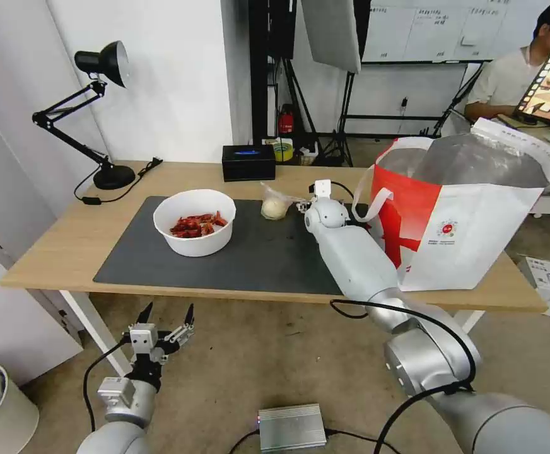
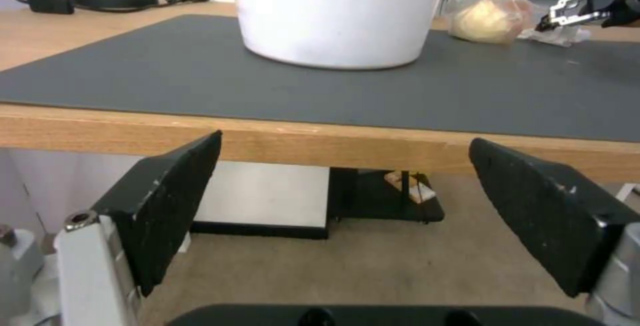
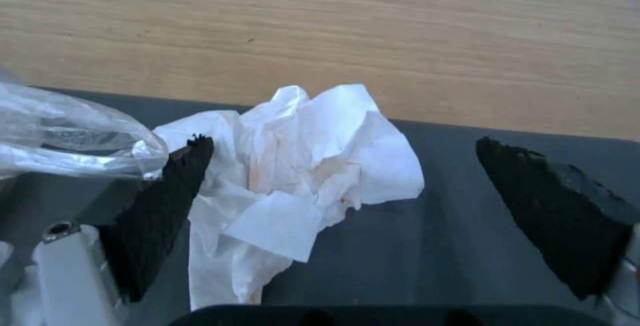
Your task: Pick up the trash from the table and place it into the takeout bag.
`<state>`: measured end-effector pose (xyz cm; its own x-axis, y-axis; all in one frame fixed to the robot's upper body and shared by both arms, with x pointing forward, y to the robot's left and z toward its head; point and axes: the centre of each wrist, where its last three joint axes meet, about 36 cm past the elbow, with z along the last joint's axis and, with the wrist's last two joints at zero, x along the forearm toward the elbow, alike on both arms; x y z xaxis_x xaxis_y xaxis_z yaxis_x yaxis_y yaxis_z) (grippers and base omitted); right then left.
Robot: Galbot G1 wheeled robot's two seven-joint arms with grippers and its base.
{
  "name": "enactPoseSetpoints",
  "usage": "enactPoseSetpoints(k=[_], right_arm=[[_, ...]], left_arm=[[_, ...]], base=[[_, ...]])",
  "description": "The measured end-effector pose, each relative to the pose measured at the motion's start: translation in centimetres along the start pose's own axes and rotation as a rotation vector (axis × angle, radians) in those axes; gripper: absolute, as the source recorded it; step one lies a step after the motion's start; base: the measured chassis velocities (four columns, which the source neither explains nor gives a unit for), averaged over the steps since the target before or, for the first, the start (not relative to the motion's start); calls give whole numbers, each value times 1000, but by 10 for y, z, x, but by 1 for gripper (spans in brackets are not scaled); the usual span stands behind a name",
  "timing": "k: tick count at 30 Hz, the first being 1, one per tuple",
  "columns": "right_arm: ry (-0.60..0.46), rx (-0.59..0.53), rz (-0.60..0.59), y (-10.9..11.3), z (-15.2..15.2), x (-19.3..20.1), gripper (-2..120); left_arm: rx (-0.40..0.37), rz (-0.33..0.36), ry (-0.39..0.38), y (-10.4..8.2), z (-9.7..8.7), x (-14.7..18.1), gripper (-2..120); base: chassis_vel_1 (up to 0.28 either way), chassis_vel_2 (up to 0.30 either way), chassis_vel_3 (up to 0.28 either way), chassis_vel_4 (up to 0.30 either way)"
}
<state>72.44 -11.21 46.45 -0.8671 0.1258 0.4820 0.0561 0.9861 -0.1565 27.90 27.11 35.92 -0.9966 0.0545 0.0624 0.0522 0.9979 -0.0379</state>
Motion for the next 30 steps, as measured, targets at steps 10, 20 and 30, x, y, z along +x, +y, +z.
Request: enactPoseSetpoints(k=[10,20,30], right_arm=[[-10,5,-8,3,-3,3,100],[-21,12,-29,6,-5,6,100],[-29,35,-35,14,-7,13,100]], left_arm=[[-3,2,1,0,0,0,100],[-2,7,4,-1,2,-1,100],[1,11,-2,-4,8,-2,100]], base=[[0,0,0,0],[0,0,0,0],[0,0,0,0]])
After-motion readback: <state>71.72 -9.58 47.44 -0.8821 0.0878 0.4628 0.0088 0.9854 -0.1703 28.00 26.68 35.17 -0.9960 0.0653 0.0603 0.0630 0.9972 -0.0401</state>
